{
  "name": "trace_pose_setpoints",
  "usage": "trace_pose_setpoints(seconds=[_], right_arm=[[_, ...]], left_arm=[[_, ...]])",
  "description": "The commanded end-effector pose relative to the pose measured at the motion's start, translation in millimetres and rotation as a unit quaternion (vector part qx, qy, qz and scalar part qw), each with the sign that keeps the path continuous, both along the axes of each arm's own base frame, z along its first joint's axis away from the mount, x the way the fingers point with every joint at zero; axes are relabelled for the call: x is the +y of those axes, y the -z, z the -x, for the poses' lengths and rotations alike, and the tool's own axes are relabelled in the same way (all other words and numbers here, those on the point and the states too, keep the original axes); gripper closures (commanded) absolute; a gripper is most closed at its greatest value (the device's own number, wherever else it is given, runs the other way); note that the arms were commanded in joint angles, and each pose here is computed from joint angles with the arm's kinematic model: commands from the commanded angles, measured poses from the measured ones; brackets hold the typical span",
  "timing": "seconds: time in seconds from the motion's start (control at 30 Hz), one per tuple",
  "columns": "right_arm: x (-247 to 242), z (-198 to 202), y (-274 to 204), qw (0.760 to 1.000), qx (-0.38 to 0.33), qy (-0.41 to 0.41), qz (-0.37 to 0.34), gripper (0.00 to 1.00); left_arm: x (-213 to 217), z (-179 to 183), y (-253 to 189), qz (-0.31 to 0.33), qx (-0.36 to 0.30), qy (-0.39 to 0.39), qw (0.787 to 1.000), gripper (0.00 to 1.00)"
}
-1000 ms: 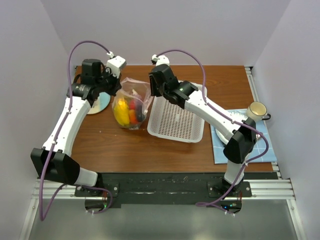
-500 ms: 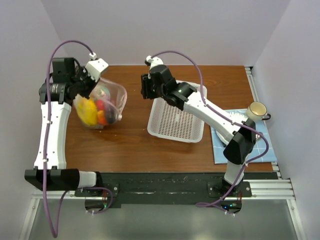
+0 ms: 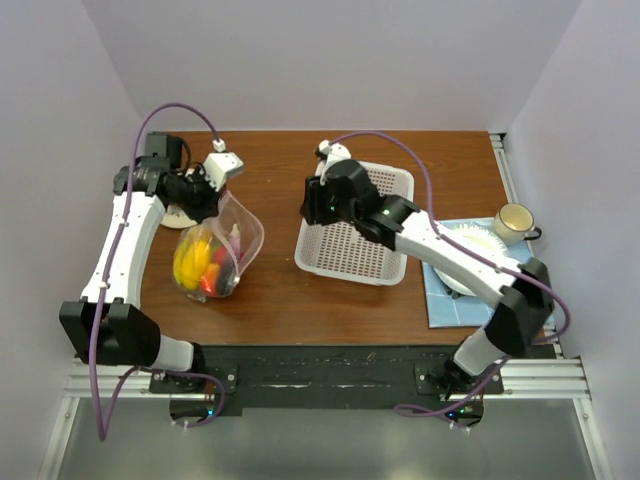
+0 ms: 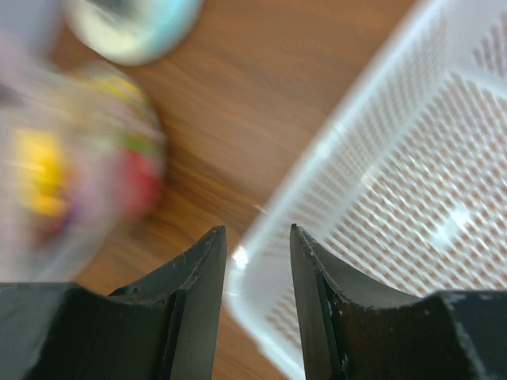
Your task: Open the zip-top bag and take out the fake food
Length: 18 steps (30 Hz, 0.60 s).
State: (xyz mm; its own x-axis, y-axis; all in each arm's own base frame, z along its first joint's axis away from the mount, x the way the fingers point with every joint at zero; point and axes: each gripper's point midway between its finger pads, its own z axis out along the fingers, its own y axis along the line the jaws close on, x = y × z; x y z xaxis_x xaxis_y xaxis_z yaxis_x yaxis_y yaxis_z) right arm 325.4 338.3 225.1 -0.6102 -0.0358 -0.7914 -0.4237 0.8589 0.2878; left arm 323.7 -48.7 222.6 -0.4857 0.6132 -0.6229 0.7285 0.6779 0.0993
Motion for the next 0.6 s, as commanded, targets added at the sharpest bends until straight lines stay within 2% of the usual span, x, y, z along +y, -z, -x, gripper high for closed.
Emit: trace_pose_setpoints(seconds=[0.0, 0.17, 0.2, 0.27, 0.37, 0.57], right_arm=[[47, 29, -101, 0.978, -0.078, -0.069, -0.181, 0.57], [83, 43, -107, 0.965, -0.078, -0.115, -0.222, 0.56], [94, 39, -89, 0.968, -0.061, -0.117, -0.212, 0.56], [110, 44, -86, 0.965, -0.045, -0.135, -0.221, 0.57], [130, 41, -54, 0.969, -0.010, -0.140, -0.205, 0.58], [142, 38, -16, 0.974, 0.026, -0.143, -0.172, 0.58]], left_arm=[[-30, -4, 5, 0.038, -0.006, 0.024, 0.999, 1.00], [-45, -3, 9, 0.047, -0.003, 0.036, 0.998, 1.00], [-46, -3, 7, 0.048, -0.005, 0.036, 0.998, 1.00], [-46, -5, 5, 0.046, -0.010, 0.036, 0.998, 1.00], [-45, -4, 0, 0.044, -0.018, 0.037, 0.998, 1.00], [-44, -2, -4, 0.042, -0.026, 0.038, 0.998, 1.00]])
